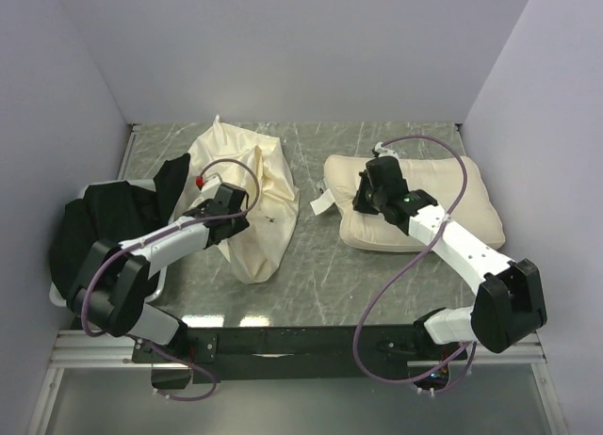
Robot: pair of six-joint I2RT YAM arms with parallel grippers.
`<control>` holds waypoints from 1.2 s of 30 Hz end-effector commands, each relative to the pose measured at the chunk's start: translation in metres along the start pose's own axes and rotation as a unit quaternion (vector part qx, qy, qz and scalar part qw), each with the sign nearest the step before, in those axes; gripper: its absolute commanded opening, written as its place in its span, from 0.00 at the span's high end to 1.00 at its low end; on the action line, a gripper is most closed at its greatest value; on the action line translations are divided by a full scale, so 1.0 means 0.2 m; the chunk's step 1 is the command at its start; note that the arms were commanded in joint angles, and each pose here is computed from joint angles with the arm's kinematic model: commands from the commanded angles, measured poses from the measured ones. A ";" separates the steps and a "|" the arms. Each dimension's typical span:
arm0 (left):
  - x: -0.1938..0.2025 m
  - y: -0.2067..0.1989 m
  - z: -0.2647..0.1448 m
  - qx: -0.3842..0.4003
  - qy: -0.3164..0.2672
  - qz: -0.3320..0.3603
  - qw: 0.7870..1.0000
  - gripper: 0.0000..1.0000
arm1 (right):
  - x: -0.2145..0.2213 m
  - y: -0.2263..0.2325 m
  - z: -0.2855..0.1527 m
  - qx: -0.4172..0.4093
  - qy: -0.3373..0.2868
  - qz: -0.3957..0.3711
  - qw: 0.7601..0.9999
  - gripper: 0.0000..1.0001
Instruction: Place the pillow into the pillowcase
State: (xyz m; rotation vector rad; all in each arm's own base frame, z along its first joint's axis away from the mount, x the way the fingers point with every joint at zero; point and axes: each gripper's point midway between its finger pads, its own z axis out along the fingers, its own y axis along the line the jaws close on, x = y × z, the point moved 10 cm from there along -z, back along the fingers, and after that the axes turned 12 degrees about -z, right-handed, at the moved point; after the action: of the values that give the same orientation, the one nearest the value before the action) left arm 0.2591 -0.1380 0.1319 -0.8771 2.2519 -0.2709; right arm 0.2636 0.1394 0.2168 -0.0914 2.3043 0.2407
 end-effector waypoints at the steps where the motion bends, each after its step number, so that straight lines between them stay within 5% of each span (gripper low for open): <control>1: -0.02 -0.15 -0.09 0.082 0.007 0.007 0.997 0.57 | -0.12 0.03 -0.11 -0.023 -0.066 0.017 0.997 1.00; 22: 0.11 -0.25 0.06 0.093 0.046 0.039 0.994 0.54 | -0.16 0.02 -0.23 -0.029 -0.093 0.022 0.995 1.00; 28: 0.15 -0.29 0.06 0.105 0.056 0.047 0.992 0.65 | -0.14 0.01 -0.25 -0.026 -0.096 0.023 0.995 1.00; 36: 0.23 -0.37 0.02 0.146 0.075 0.064 0.984 0.99 | -0.15 -0.02 -0.34 -0.007 -0.114 0.028 0.993 1.00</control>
State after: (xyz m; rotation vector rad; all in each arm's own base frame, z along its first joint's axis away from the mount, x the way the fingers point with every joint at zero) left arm 0.2709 -0.2001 0.1139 -0.6650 2.3757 -0.4630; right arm 0.2414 0.1281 0.2494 -0.0766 2.2229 0.2669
